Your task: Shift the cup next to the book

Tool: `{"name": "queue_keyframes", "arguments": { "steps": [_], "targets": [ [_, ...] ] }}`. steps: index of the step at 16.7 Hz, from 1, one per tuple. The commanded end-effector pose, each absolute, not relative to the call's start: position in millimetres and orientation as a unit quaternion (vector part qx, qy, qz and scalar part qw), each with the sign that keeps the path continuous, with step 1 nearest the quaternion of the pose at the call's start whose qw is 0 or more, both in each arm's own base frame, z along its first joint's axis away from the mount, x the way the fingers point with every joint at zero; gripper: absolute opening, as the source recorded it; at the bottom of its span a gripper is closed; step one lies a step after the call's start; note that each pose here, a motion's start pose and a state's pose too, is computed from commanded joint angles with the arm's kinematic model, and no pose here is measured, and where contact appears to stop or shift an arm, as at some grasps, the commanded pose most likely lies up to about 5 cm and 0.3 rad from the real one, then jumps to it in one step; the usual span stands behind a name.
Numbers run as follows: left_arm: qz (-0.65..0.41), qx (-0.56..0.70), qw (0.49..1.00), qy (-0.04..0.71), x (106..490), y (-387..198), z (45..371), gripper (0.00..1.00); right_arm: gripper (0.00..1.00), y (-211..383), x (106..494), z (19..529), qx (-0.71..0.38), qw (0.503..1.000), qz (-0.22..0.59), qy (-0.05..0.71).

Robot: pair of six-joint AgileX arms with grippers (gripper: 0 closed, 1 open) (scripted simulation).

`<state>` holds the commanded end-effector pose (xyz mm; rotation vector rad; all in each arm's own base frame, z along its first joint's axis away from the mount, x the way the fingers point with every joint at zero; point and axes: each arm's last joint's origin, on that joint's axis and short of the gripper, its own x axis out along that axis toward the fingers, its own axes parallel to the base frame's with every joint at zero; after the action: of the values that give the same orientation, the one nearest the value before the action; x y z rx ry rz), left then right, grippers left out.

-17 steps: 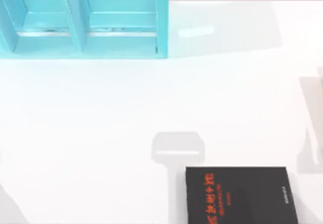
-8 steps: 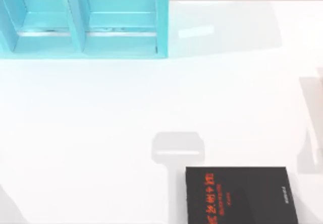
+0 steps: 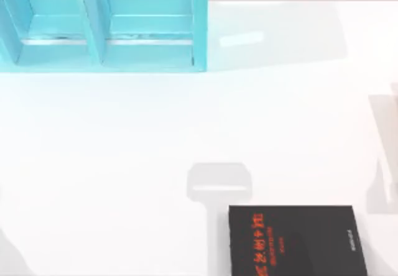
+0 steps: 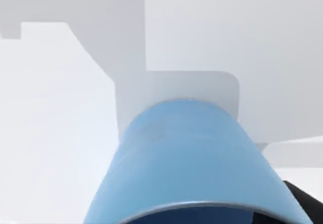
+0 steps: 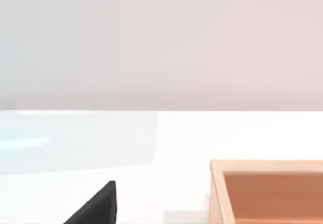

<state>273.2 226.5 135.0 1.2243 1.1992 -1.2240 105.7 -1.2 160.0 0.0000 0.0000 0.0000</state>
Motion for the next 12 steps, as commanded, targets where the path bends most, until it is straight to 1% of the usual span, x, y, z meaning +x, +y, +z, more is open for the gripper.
{"name": "queue_keyframes", "arguments": {
  "steps": [5, 12],
  "targets": [
    [-0.505, 0.507, 0.494, 0.494, 274, 226, 137, 0.0, 1.0, -1, 106, 160, 0.0, 1.0, 0.0, 0.0],
    [-0.51, 0.503, 0.493, 0.493, 274, 226, 168, 0.0, 1.0, -1, 106, 160, 0.0, 1.0, 0.0, 0.0]
  ]
}}
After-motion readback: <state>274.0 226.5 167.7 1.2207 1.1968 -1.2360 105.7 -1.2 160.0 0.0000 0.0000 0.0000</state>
